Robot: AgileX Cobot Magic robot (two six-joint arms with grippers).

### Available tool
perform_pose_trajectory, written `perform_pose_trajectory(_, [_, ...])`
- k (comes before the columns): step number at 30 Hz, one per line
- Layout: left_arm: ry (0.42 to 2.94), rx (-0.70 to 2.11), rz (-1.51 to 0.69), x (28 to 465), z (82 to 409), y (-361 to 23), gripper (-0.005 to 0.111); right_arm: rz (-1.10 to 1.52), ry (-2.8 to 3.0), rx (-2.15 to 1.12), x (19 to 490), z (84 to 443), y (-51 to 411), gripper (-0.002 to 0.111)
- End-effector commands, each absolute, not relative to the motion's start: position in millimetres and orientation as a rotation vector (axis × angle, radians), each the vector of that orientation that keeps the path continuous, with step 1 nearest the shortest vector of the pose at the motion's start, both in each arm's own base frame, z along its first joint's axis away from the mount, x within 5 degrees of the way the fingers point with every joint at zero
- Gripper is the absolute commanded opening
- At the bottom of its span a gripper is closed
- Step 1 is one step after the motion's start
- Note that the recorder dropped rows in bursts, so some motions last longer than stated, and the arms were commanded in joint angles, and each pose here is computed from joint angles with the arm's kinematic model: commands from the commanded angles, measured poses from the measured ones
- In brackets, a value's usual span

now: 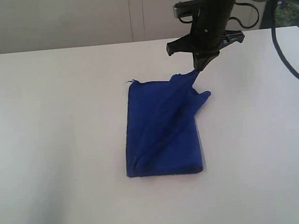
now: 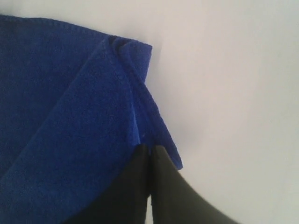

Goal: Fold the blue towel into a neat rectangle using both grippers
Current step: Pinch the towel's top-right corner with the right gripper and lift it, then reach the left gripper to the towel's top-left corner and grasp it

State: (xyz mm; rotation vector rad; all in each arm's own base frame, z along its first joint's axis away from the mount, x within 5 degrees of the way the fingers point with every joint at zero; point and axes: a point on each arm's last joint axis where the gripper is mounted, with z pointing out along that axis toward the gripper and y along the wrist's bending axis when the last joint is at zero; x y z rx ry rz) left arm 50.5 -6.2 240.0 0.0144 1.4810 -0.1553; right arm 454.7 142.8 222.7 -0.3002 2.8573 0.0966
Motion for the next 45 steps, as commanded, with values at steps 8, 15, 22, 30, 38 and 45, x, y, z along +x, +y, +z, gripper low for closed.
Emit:
perform_pose_trajectory(8, [1.997,0.083,-0.247,82,290,-19,0.000,0.088,2.863,-0.306,453,225,140,0.000])
perform_pose_trajectory(15, [2.313,0.015,-0.283,164,269,-27,0.000,0.091,2.854,-0.305,454,225,140,0.000])
perform_pose_trajectory(22, [2.500,0.112,-0.391,264,253,-45,0.000,0.091,2.854,-0.305,454,225,140,0.000])
perform_pose_trajectory(30, [2.477,0.296,-0.789,360,232,-85,0.000,0.092,2.848,-0.304,454,225,140,0.000])
perform_pose_trajectory(38, [2.396,0.484,-0.854,424,216,-153,0.000,0.104,2.847,-0.301,454,226,141,0.000])
perform_pose_trajectory(45, [2.388,0.490,-0.898,460,189,-191,0.000,0.107,2.858,-0.264,454,225,141,0.000])
